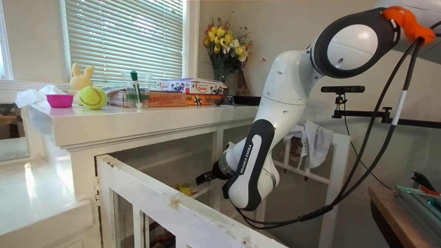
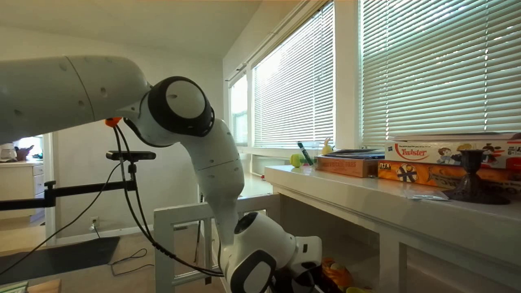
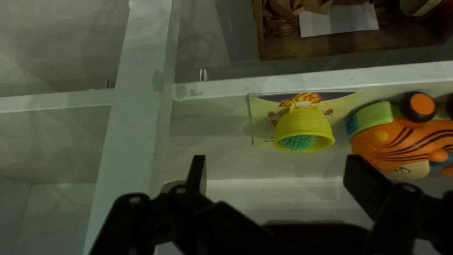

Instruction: Place the yellow vessel on top of the cabinet.

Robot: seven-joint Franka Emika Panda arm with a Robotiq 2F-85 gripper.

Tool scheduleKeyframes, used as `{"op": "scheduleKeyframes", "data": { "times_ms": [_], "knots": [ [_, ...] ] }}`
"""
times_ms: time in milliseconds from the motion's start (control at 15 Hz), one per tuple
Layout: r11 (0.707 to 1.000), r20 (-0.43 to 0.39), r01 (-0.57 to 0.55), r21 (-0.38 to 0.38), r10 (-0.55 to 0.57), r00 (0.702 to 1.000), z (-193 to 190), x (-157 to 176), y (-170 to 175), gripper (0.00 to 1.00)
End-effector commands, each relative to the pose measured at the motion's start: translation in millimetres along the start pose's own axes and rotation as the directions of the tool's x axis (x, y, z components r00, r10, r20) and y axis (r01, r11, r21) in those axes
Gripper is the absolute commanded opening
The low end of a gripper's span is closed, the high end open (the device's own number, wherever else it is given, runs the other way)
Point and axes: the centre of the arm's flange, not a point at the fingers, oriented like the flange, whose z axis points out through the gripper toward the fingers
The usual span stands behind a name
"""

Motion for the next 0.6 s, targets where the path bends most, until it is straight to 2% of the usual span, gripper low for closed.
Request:
{"op": "scheduleKeyframes", "data": {
  "times_ms": [0,533],
  "knots": [
    [0.999,-0.019,0.05,0.006,-0.05,0.999,29.8,10.7,-16.3,1.0],
    [0.985,0.036,0.172,0.015,-0.172,0.984,61.1,30.1,-40.3,1.0]
  ]
}}
